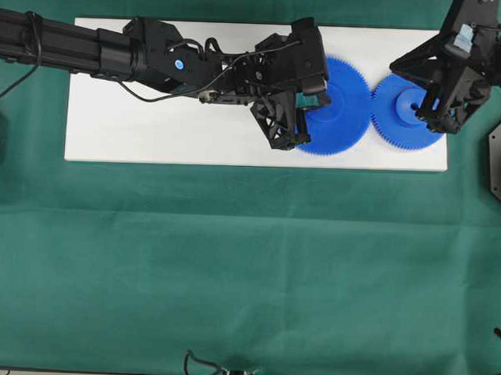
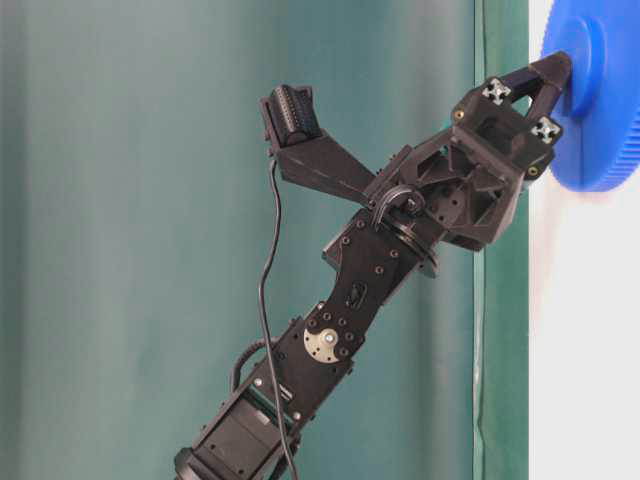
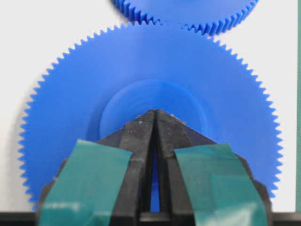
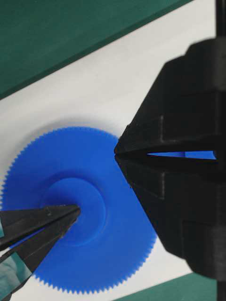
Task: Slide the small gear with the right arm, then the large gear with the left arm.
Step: 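Slide the large blue gear back left to the board's left end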
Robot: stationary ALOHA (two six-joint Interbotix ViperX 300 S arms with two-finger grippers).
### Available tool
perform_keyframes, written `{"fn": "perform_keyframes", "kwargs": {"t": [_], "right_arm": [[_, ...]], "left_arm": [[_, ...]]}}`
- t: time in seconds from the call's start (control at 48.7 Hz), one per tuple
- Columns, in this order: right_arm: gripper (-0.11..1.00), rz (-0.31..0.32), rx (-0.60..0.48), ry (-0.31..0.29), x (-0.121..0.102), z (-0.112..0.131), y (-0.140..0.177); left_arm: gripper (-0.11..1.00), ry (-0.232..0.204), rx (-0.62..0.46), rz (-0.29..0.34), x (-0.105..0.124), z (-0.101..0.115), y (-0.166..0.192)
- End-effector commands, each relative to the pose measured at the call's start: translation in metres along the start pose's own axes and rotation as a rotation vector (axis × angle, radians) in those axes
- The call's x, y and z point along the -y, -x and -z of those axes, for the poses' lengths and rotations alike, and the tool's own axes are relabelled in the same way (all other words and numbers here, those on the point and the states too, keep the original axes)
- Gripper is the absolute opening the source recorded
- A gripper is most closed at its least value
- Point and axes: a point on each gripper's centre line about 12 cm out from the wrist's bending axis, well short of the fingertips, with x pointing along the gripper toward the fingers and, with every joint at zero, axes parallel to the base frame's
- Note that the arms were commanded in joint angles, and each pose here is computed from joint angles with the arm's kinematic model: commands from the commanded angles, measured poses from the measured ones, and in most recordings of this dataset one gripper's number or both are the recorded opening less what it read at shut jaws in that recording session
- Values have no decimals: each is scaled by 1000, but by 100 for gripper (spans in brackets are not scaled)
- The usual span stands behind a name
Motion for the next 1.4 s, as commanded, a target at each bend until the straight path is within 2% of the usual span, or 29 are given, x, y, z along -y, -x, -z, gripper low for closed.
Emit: {"fn": "perform_keyframes", "kwargs": {"t": [0.0, 0.39, 0.493, 0.657, 0.821, 1.068, 1.232, 1.376], "right_arm": [[53, -8, 28, 1, -3, -9, 2], [53, -21, 23, 1, -6, -8, 2], [53, -29, 27, 1, -8, -9, 2], [53, -43, 29, 4, -12, -9, 1], [53, -47, 23, 0, -14, -9, -1], [53, -46, 17, 3, -14, -9, -3], [53, -47, 20, 3, -15, -9, -3], [53, -47, 20, 3, -15, -9, -3]], "left_arm": [[0, -6, -117, -2, 0, 39, 1], [0, 15, -242, -11, -3, 108, 75], [0, 50, -258, -22, -8, 123, 102], [0, 129, -250, -57, -22, 144, 153], [0, 157, -223, -69, -26, 160, 192], [0, 179, -208, -86, -31, 169, 224], [0, 200, -200, -106, -38, 166, 224], [0, 199, -197, -110, -40, 159, 220]]}}
